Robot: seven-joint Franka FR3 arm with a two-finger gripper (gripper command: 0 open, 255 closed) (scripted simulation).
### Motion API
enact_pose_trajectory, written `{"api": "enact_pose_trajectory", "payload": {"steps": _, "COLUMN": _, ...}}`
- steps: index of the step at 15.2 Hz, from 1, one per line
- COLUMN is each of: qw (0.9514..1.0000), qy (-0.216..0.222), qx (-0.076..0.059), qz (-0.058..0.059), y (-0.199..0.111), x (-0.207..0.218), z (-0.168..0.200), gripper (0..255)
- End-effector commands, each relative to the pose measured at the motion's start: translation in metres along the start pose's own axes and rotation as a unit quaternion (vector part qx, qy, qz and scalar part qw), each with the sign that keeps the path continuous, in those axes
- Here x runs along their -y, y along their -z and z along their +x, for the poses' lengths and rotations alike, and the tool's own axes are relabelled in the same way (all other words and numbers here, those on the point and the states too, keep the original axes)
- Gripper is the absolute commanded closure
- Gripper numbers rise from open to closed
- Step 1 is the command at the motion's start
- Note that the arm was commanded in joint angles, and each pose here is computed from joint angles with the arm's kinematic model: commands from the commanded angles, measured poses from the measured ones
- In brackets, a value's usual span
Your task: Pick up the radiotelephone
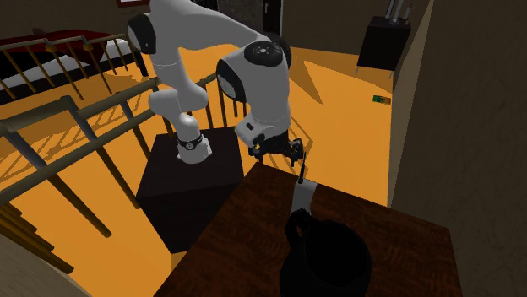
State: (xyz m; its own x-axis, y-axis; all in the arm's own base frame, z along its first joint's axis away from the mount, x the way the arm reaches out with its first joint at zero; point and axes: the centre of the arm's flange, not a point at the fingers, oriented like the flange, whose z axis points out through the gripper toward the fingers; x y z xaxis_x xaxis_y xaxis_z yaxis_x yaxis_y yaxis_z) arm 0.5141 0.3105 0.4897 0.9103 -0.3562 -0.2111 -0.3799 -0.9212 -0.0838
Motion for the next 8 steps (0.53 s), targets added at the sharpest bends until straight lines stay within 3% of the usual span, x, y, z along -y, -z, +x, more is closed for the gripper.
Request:
{"api": "enact_pose_trajectory", "payload": {"steps": 1, "qw": 0.9999, "qy": -0.011, "qx": 0.008, "qz": 0.003, "y": -0.007, "x": 0.022, "z": 0.009, "gripper": 0}}
{"api": "enact_pose_trajectory", "payload": {"steps": 8, "qw": 0.9987, "qy": -0.04, "qx": 0.031, "qz": 0.01, "y": -0.036, "x": 0.086, "z": 0.041, "gripper": 0}}
